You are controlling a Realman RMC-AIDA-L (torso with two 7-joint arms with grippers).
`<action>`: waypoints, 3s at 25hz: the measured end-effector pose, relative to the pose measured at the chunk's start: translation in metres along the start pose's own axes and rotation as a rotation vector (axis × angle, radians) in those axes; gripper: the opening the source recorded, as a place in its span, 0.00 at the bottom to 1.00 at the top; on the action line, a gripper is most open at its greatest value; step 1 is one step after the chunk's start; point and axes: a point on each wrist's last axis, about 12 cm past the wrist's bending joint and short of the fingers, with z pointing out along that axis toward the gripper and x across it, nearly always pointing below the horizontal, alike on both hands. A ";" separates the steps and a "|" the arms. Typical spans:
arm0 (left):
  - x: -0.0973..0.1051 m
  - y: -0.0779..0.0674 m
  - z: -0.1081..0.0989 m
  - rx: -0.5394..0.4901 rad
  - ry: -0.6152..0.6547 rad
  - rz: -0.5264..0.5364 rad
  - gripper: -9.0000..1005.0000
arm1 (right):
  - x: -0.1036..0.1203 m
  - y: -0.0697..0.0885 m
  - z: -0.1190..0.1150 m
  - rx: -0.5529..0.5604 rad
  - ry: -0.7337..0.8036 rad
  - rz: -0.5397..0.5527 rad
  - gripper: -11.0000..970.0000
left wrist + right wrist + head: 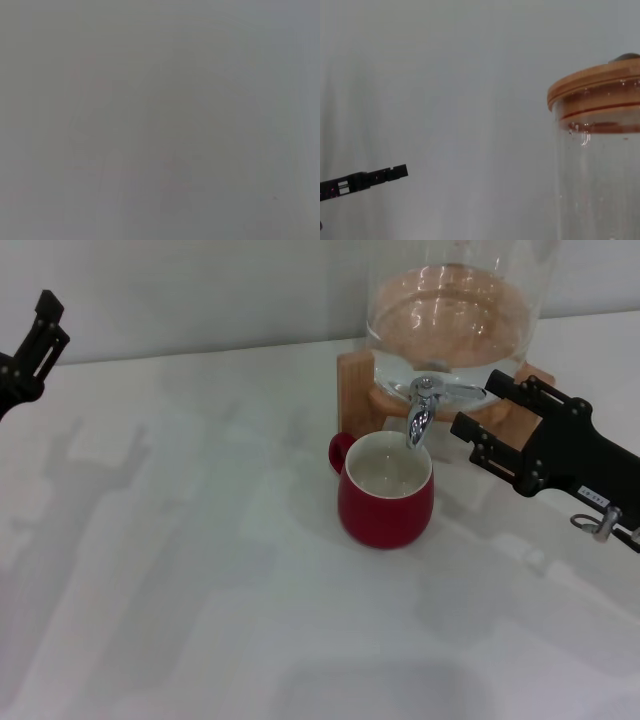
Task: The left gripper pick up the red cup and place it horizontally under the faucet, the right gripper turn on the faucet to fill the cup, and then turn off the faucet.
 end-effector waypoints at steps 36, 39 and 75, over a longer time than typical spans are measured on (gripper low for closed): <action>-0.002 0.000 0.005 0.008 -0.007 0.003 0.89 | -0.001 -0.003 0.006 -0.021 0.013 -0.014 0.70; -0.002 -0.001 0.005 0.009 -0.008 0.003 0.89 | 0.000 -0.003 0.005 -0.018 0.015 -0.013 0.70; -0.002 -0.001 0.004 0.007 -0.012 0.000 0.89 | 0.000 0.006 -0.003 -0.097 0.023 -0.008 0.70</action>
